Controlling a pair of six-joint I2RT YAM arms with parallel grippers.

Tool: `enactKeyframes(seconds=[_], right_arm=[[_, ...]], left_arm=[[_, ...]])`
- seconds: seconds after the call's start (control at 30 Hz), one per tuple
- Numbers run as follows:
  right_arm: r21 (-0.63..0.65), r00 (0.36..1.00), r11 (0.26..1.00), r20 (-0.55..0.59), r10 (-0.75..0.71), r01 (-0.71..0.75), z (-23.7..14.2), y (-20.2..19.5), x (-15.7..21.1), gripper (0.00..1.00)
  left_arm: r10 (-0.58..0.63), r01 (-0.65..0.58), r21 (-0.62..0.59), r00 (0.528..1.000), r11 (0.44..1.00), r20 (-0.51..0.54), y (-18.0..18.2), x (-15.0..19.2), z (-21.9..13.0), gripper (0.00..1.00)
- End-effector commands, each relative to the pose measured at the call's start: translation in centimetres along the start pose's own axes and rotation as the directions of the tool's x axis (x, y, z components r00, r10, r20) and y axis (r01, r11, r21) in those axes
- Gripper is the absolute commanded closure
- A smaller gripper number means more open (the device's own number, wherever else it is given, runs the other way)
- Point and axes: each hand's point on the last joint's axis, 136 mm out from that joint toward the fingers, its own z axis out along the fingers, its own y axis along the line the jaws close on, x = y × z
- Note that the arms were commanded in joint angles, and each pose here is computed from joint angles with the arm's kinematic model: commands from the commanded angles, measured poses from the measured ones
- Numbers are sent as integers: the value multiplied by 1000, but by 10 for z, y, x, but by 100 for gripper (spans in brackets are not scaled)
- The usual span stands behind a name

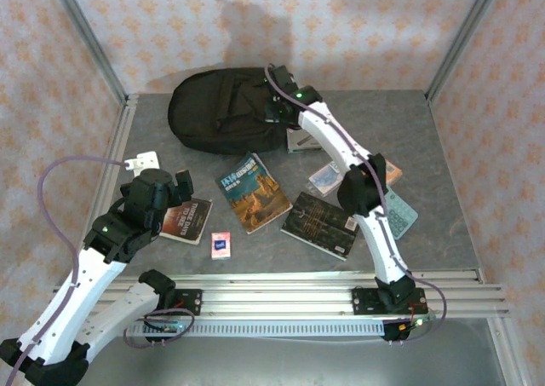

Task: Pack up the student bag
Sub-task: Move the student bag to the center of the table.

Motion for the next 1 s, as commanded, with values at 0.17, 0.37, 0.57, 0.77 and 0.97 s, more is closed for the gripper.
enactKeyframes(seconds=[0.17, 0.37, 0.57, 0.77, 0.97], right_arm=[[1, 953, 954, 53, -299, 299, -115, -5, -3, 100], [64, 967, 965, 17, -256, 254, -145, -54, 12, 99], [344, 993, 931, -33, -115, 119, -141, -150, 43, 70], [427, 994, 898, 67, 85, -106, -143, -178, 48, 25], [124, 850, 844, 152, 503, -522, -124, -109, 86, 39]], left_arm=[[-17, 18, -41, 999, 999, 28, 9, -2, -2, 0], [-18, 19, -38, 1000, 999, 24, 8, -3, -2, 0], [-15, 16, -23, 1000, 1000, 13, 5, -1, -1, 0], [0, 1, 25, 999, 1000, -50, -11, 8, 7, 0], [5, 2, 60, 994, 998, -107, -23, 15, 13, 0]])
